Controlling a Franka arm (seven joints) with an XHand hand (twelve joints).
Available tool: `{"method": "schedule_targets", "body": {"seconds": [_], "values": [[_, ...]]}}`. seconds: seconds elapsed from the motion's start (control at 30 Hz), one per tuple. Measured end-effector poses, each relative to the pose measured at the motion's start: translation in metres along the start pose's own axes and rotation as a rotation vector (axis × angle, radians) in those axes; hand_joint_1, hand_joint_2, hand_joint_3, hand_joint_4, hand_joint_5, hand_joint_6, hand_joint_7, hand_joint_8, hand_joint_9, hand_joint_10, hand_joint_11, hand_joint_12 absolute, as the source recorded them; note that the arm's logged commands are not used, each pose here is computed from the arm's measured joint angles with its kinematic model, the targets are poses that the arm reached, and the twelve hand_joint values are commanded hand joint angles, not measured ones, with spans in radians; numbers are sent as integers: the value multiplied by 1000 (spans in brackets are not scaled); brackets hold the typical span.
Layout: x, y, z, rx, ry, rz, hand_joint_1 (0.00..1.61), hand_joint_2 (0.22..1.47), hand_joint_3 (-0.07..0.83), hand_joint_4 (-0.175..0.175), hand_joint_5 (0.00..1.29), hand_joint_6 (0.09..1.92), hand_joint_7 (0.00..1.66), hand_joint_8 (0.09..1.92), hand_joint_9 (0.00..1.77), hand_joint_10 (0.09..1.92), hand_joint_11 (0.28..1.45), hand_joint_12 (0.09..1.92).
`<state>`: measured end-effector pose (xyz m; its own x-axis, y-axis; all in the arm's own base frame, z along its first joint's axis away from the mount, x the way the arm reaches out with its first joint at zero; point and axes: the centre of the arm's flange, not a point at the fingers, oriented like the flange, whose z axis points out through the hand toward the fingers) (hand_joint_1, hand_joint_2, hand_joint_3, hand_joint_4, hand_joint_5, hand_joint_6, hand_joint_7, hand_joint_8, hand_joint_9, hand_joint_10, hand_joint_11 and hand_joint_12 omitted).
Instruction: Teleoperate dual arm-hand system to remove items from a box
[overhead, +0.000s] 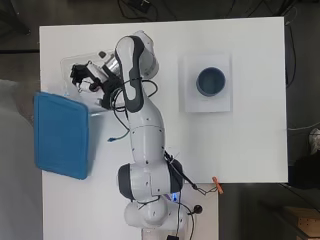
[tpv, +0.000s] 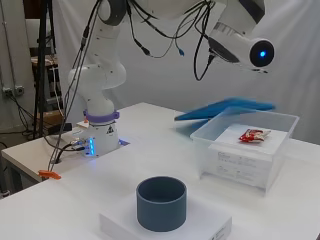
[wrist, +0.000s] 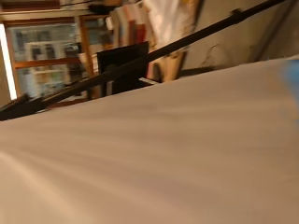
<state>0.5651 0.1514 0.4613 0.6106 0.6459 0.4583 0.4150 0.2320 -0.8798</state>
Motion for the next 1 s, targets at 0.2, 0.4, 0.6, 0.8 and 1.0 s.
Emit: {"method": "schedule_targets", "body": {"seconds": [0.2, 0.4, 0.6, 0.8, 1.0], "values": [[14, -2, 38, 113, 14, -78, 1350, 1164, -2, -175, 693, 1487, 840, 1012, 1023, 964, 709, 248], [15, 11, 84, 160, -100, -65, 1292, 1179, -7, -138, 709, 1469, 892, 969, 1007, 817, 759, 124], [19, 17, 143, 122, -336, -43, 1193, 1176, 0, -54, 760, 1398, 998, 878, 1228, 87, 816, 87], [17, 16, 192, 40, -602, -43, 1192, 1173, 0, -47, 764, 1383, 1007, 873, 1244, 87, 825, 88], [15, 13, 224, -40, -799, -65, 1192, 1173, 0, -47, 764, 1382, 1007, 873, 1244, 87, 825, 88]]}}
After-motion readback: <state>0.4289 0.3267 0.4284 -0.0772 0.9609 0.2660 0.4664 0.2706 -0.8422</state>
